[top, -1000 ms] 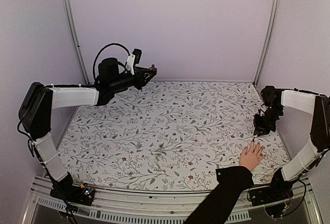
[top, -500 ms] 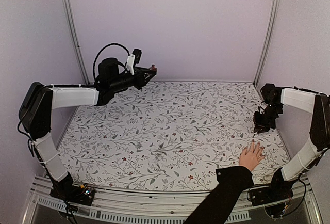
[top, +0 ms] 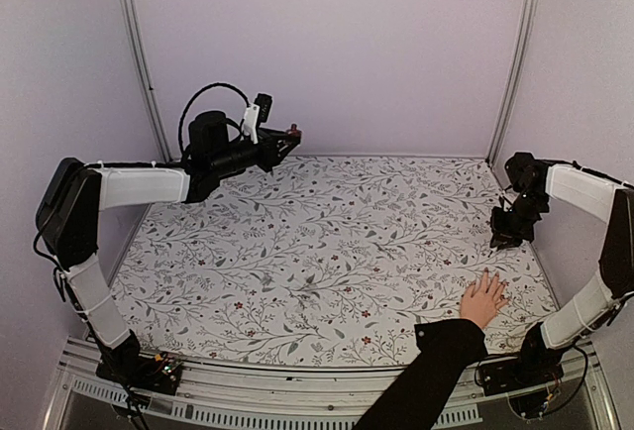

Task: Paint the nails
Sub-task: Paint the nail polish on the nail.

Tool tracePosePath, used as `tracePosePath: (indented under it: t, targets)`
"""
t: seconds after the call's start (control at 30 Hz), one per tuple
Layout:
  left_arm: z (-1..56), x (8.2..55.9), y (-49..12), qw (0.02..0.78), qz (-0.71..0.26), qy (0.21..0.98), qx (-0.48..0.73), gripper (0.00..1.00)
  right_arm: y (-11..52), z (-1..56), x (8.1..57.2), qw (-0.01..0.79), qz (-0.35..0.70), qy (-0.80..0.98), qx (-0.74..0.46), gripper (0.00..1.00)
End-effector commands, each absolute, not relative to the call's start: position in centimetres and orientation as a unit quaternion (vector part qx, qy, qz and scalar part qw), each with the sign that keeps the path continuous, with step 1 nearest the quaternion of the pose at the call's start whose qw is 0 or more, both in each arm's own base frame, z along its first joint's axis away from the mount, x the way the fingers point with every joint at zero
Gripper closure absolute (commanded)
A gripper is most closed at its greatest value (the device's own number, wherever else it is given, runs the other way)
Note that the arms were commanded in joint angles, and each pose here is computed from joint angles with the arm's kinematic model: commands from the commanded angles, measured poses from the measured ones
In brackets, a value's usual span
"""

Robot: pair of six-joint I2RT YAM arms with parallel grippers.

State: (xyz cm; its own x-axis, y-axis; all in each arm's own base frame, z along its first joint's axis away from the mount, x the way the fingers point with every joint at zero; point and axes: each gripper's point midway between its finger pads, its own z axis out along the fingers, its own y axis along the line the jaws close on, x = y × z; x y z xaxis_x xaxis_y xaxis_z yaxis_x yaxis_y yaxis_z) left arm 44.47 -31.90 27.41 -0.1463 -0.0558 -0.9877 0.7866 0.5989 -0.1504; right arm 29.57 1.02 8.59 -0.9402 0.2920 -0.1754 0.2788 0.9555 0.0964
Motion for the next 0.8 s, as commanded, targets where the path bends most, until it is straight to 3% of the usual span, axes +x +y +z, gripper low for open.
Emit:
tracePosePath:
  t: [0.0, 0.77]
  targets:
    - [28.9, 44.2, -31.8, 0.607, -0.360, 0.652, 0.275, 1.00, 1.3, 8.5, 27.9, 0.079, 0.046, 0.984, 0.153, 1.00]
    - [28.7, 44.4, -31.8, 0.607, -0.358, 0.655, 0.273, 1.00, 1.4, 6.1, 27.8, 0.060, 0.045, 0.985, 0.156, 1.00]
